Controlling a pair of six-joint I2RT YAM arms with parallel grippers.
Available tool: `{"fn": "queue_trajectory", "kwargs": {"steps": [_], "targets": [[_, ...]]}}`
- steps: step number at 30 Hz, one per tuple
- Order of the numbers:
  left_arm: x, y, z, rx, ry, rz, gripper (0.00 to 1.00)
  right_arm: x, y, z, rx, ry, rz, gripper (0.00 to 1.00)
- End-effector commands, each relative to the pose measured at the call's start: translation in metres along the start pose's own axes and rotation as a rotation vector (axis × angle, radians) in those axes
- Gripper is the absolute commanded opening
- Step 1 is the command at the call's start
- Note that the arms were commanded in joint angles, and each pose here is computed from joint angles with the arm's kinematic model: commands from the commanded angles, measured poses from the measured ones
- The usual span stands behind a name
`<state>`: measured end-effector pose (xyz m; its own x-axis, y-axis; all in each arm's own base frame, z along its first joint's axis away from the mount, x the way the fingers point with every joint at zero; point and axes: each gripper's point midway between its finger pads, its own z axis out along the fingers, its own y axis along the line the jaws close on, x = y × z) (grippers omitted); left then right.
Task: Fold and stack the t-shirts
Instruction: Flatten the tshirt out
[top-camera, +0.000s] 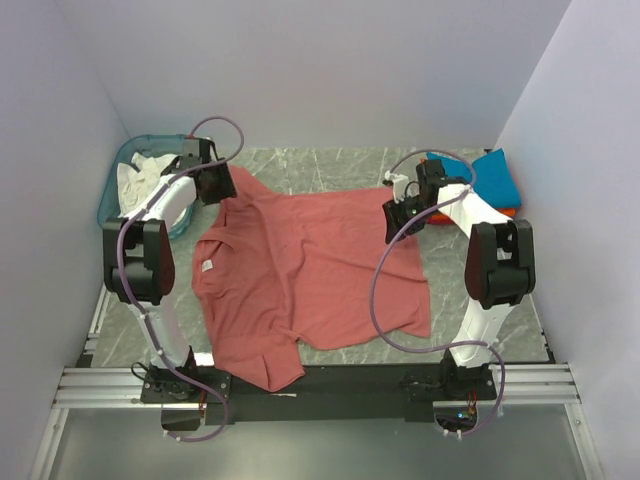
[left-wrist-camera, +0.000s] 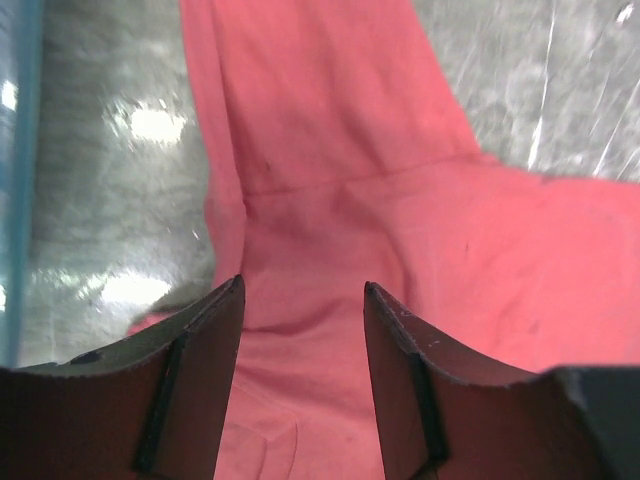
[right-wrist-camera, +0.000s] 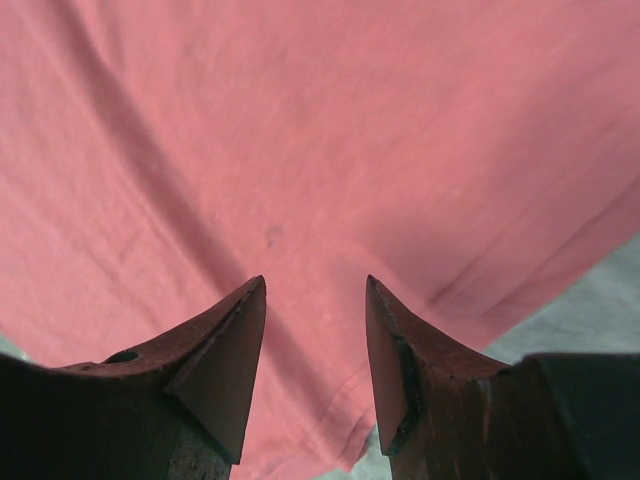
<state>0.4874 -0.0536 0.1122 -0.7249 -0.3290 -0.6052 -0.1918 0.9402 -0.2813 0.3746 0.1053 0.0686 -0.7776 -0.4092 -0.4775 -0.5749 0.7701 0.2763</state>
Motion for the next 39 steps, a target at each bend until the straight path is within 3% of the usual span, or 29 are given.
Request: {"fn": "queue_trajectory", "kwargs": {"steps": [1,6,18,22,29,35,39], "targets": [[0.001,-0.017,-0.012,0.045,0.000,0.030,0.56,0.030,0.014,0.004,-0.080,0.083,-0.009,0.52],[0.004,-0.029,-0.035,0.079,0.000,0.041,0.57,0.060,0.025,0.007,-0.113,0.184,-0.083,0.52],[0.056,0.009,-0.096,0.011,-0.053,0.066,0.58,0.099,0.030,0.000,-0.039,0.269,-0.160,0.51],[0.073,0.015,-0.104,0.012,-0.044,0.061,0.57,0.111,0.023,0.005,0.014,0.310,-0.163,0.42],[0.085,0.019,-0.114,0.025,-0.066,0.051,0.57,0.135,0.015,-0.010,0.118,0.351,-0.194,0.02],[0.088,0.015,-0.114,0.050,-0.057,0.050,0.57,0.162,0.016,-0.034,0.185,0.386,-0.254,0.00],[0.081,0.007,-0.119,0.086,-0.067,0.058,0.58,0.198,0.025,-0.048,0.137,0.474,-0.300,0.00]]}}
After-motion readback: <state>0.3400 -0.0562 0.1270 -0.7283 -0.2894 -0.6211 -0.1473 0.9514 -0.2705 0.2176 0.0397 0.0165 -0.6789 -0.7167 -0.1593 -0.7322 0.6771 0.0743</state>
